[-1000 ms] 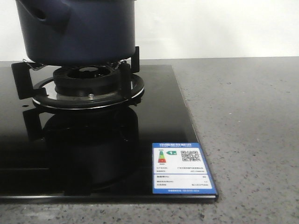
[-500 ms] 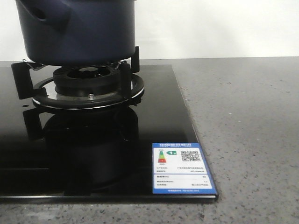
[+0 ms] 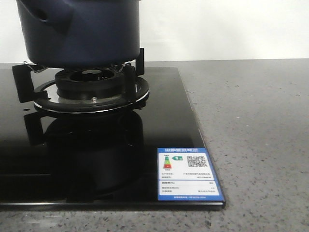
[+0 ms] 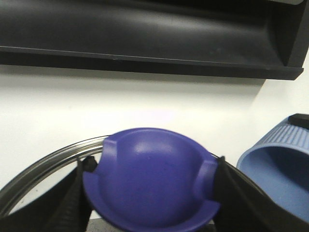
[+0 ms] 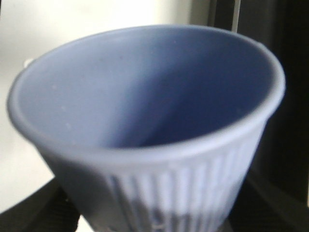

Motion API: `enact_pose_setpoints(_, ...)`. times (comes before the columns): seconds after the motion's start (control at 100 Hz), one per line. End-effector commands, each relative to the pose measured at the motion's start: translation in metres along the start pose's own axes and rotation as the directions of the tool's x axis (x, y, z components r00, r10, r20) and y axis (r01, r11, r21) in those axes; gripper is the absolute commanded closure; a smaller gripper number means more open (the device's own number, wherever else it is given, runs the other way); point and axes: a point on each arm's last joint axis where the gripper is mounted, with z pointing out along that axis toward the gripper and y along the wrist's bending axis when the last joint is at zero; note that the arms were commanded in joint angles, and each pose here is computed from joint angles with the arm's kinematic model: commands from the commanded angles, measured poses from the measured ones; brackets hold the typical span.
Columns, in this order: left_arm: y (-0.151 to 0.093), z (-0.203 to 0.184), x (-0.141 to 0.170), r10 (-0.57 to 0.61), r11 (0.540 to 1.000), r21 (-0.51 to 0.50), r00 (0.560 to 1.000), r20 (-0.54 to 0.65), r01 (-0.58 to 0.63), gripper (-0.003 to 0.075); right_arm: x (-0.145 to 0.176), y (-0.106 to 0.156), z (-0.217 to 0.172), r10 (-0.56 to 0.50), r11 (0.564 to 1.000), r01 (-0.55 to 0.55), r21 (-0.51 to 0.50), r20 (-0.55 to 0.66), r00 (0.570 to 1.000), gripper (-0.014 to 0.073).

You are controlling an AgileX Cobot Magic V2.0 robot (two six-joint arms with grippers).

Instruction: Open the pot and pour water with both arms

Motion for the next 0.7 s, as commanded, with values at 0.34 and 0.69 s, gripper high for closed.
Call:
enact_pose_setpoints(0.34,0.003,-0.009,-0.029,0.006,0.999,-0.033,0.987,0.163,-0.001,0.0362,0.014,-0.019,-0.016,0.423,0.905,-0.425,-0.003,-0.097,0.901,0.0242)
enact_pose_setpoints(0.69,0.003,-0.009,-0.029,0.006,0.999,-0.033,0.987,0.163,-0.001,0.0362,0.062,-0.04,-0.042,0.901,0.431,-0.876,0.215,-0.162,0.403,0.0242)
